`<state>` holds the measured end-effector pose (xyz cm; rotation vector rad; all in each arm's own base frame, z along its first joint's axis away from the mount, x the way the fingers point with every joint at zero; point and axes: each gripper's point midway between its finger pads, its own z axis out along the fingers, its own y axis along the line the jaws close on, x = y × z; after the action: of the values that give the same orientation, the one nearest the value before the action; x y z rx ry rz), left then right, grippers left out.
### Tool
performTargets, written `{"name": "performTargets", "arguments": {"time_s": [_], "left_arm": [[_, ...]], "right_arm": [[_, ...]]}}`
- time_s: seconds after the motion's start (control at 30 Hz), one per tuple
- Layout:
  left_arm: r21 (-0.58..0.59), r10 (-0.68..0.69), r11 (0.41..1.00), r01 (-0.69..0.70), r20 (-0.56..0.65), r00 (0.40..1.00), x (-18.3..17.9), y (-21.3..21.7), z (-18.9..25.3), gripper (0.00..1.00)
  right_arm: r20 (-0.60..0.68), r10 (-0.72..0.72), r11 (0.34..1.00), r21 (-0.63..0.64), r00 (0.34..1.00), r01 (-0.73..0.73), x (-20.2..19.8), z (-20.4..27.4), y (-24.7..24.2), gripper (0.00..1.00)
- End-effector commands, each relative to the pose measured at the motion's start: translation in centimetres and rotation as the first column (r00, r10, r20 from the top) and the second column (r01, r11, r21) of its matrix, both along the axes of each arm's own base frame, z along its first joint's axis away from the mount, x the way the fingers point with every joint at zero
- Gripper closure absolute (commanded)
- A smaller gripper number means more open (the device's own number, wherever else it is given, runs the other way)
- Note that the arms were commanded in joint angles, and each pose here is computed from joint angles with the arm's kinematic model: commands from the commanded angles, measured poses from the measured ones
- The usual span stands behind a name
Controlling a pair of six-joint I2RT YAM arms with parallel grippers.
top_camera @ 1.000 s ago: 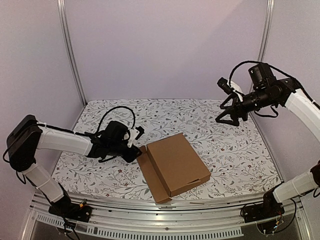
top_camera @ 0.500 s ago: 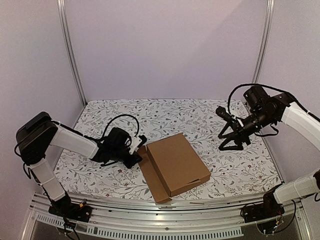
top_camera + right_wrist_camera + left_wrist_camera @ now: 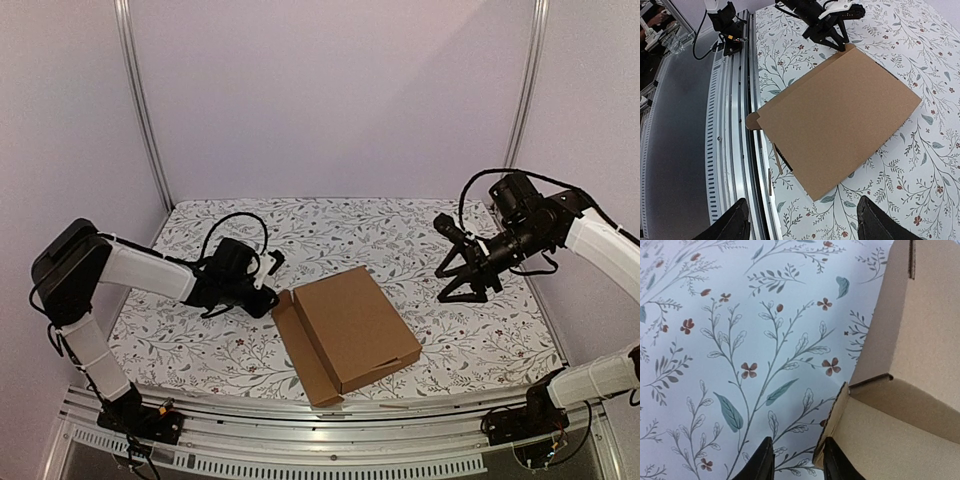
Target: Fold the paper box
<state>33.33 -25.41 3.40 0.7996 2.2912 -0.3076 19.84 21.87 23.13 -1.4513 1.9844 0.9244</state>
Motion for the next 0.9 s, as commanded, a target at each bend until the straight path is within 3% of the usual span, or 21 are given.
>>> {"name": "performTargets", "arguments": {"time_s": [0.0,0.1,0.3,0.53,0.67,0.87], "left_arm": [[0.016,-0.042,0.999,0.043,-0.072,0.997,-1.0,0.0,-2.0,0.70],[-0.004,-0.056,0.998,0.056,-0.071,0.996,-1.2,-0.3,-1.9,0.81],[-0.068,-0.117,0.991,0.115,-0.029,0.993,-1.9,-1.3,-1.1,0.92],[-0.073,-0.120,0.990,0.120,0.007,0.993,-2.9,-1.6,-0.2,1.00],[-0.094,-0.100,0.991,0.098,-0.022,0.995,-4.8,-2.0,-0.2,1.00],[-0.054,-0.058,0.997,0.052,-0.112,0.992,-7.3,-2.0,-1.8,1.00]], "right_arm": [[0.016,0.019,1.000,0.019,1.000,-0.020,-0.8,0.4,0.0,0.28],[0.023,0.017,1.000,0.010,1.000,-0.017,-1.1,0.1,-0.2,0.28],[0.017,0.023,0.999,-0.023,1.000,-0.023,-0.9,-1.2,-0.2,0.30],[0.067,0.176,0.968,-0.192,0.982,-0.160,-2.3,-4.6,1.7,0.34],[0.112,0.332,0.897,-0.344,0.937,-0.276,-3.7,-7.2,3.1,0.34],[0.216,0.590,0.725,-0.566,0.778,-0.393,-5.1,-11.1,5.1,0.31]]}}
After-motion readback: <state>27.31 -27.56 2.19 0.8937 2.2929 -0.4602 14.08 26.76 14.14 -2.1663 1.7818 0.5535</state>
